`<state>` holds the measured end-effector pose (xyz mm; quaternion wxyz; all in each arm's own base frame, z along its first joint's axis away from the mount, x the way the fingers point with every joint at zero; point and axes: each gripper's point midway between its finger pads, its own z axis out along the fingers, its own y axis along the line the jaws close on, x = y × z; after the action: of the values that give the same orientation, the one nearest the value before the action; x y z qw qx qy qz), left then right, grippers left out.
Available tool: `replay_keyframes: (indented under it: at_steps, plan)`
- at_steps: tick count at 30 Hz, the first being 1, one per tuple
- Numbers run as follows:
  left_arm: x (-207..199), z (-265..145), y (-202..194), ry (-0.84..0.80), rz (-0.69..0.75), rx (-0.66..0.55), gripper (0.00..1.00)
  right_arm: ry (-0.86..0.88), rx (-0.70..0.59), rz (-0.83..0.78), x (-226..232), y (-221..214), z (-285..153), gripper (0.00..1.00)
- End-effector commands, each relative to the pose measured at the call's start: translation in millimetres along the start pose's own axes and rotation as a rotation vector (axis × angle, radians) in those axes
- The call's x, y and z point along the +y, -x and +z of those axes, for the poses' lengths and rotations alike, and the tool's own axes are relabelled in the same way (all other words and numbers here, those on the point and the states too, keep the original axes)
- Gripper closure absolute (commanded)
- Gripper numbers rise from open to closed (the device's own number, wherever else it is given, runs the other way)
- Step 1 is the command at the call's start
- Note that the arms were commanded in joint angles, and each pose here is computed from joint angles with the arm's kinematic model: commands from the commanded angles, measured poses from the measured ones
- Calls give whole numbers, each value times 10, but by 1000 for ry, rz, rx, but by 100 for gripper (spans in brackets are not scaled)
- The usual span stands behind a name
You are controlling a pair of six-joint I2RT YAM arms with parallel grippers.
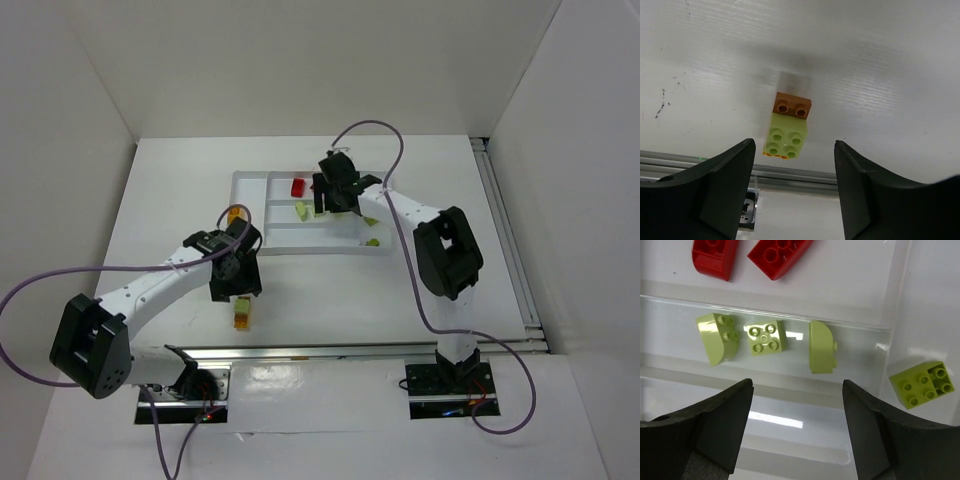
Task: Sort the legos into containers by color
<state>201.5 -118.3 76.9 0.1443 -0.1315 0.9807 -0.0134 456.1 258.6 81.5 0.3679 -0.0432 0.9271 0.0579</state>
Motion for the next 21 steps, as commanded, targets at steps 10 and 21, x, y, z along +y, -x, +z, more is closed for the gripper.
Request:
replay_keyframes:
  at_steps: [10,21]
  plan:
    - [46,144,-205,14,-24,51,29,10,-155,50,-80,492,-628,21]
    - [19,172,-181,0,-18,37,46,-1,-150,57,-103,459,-612,21]
